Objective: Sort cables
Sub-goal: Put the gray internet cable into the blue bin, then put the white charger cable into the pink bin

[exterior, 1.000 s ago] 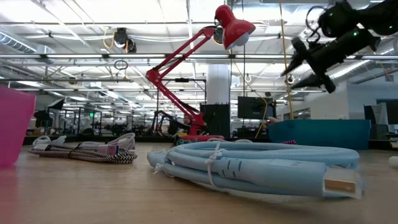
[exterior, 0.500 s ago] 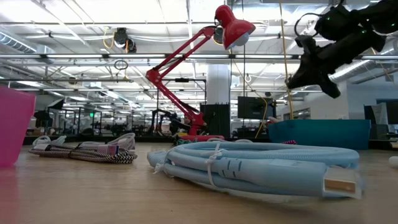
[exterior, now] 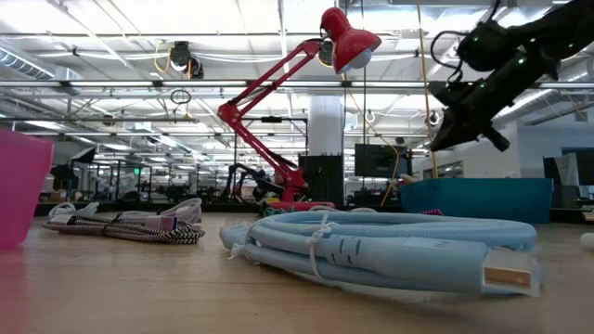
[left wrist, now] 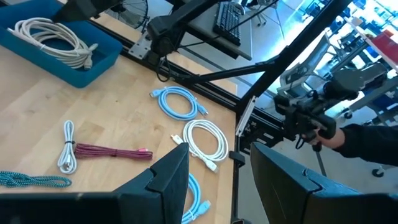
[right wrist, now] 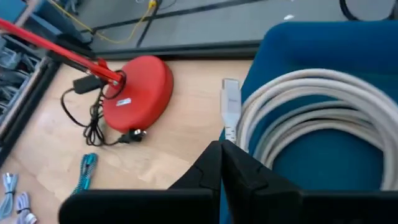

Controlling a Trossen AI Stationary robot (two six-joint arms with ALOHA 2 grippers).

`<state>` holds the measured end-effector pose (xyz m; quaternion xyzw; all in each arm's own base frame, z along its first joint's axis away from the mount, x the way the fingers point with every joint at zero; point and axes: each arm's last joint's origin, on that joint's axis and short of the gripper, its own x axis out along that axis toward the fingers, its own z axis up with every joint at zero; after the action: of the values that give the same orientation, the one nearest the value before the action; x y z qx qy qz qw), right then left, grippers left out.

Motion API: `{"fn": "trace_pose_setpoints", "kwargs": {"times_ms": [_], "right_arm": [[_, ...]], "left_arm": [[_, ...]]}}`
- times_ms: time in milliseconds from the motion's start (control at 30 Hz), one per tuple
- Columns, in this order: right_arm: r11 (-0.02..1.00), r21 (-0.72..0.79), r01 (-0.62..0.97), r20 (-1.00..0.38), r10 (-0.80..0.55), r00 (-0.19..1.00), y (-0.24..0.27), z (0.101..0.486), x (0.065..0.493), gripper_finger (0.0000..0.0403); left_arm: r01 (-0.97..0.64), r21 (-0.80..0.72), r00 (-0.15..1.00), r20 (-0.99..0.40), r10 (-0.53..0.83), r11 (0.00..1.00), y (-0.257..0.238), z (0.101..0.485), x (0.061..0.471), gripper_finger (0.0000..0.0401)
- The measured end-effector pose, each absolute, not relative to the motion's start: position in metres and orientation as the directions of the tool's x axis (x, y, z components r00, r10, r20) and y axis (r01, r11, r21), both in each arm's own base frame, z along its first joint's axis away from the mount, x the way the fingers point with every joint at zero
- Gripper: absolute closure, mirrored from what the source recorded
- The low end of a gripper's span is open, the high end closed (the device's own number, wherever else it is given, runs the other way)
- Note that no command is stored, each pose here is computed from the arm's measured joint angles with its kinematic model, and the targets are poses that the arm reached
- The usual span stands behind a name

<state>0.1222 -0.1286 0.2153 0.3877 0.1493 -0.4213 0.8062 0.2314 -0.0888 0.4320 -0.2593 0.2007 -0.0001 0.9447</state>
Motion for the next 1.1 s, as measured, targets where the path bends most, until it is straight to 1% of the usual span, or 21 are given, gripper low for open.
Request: {"fn": "trace_pose_setpoints", "kwargs": {"times_ms": [100,200,367,767,867,1100], "right_arm": [[0.362,0.516,0.776,-0.561,-0.542,0.626,-0.136,0.209,0.133,0.0403],[0.352,0.518,0.779,-0.580,-0.524,0.623,-0.141,0.201,0.141,0.0403],[0.324,0.485,0.812,-0.624,-0.523,0.581,-0.148,0.188,0.147,0.0403],[0.311,0.380,0.871,-0.706,-0.511,0.491,-0.158,0.163,0.155,0.0403],[0.305,0.363,0.880,-0.714,-0.516,0.473,-0.159,0.161,0.154,0.0403],[0.255,0.352,0.901,-0.727,-0.531,0.435,-0.158,0.161,0.152,0.0403]], "left_arm": [[-0.103,-0.490,0.919,-0.379,-0.105,0.865,-0.089,0.432,0.231,0.0227],[-0.103,-0.491,0.919,-0.379,-0.106,0.865,-0.089,0.432,0.231,0.0227],[-0.111,-0.508,0.917,-0.383,-0.109,0.854,-0.090,0.432,0.231,0.0227],[-0.116,-0.556,0.906,-0.399,-0.142,0.823,-0.099,0.430,0.226,0.0227],[-0.117,-0.565,0.905,-0.399,-0.146,0.817,-0.100,0.430,0.226,0.0227],[-0.117,-0.575,0.904,-0.399,-0.152,0.809,-0.102,0.430,0.225,0.0227]]}}
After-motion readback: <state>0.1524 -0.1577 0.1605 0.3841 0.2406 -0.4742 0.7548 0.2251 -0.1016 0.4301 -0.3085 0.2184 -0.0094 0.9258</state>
